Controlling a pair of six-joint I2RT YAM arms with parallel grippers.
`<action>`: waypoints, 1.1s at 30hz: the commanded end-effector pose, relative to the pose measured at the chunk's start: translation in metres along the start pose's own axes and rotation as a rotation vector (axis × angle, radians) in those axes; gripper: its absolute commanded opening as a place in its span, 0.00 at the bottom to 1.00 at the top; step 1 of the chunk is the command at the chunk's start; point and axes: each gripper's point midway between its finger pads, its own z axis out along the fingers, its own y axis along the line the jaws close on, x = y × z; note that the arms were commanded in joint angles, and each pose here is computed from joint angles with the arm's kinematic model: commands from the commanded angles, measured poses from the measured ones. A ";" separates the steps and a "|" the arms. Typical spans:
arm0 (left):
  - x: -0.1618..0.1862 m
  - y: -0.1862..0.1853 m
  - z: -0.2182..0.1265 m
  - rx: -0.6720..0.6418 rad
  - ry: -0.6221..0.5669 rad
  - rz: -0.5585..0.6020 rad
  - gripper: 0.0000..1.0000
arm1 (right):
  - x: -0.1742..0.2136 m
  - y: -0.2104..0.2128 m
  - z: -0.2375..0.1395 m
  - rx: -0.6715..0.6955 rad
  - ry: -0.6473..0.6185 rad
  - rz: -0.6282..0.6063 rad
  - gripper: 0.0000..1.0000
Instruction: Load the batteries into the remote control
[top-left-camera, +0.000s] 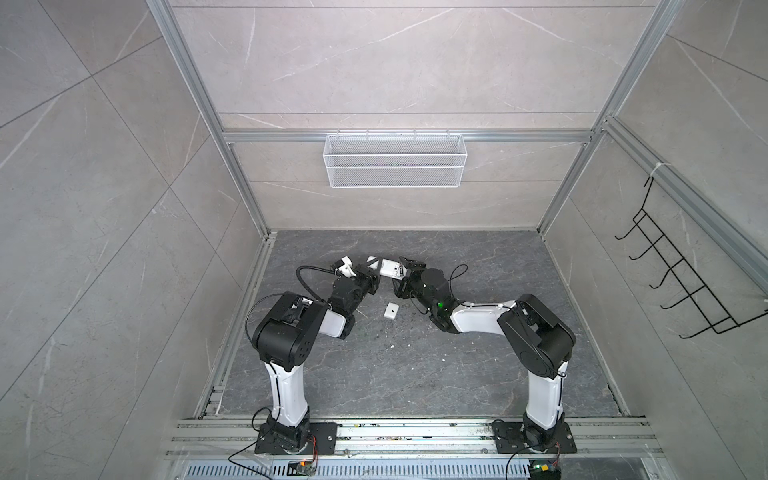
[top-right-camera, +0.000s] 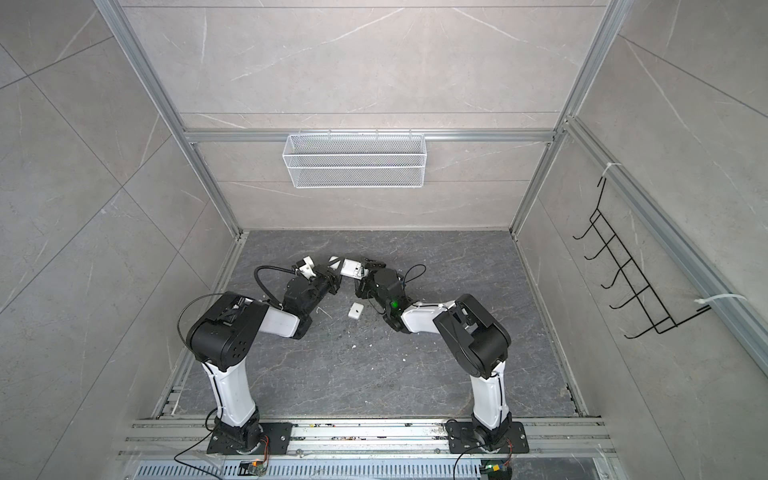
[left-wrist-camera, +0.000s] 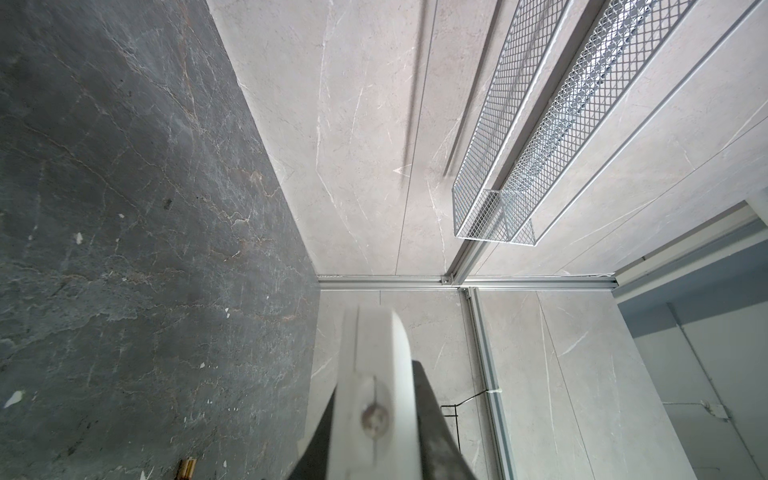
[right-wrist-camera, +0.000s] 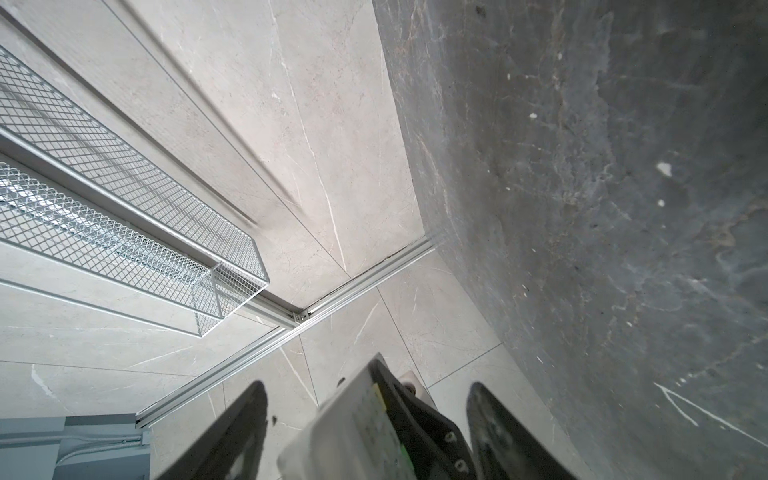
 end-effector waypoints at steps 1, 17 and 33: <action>0.004 -0.039 0.003 0.119 0.015 0.053 0.00 | 0.013 0.020 -0.004 -0.014 0.027 -0.028 0.73; 0.004 -0.039 0.004 0.120 0.018 0.049 0.00 | 0.015 0.020 0.003 0.003 0.054 -0.043 0.59; -0.002 -0.045 0.003 0.132 -0.001 0.052 0.00 | 0.000 0.017 -0.013 0.011 0.001 -0.049 0.47</action>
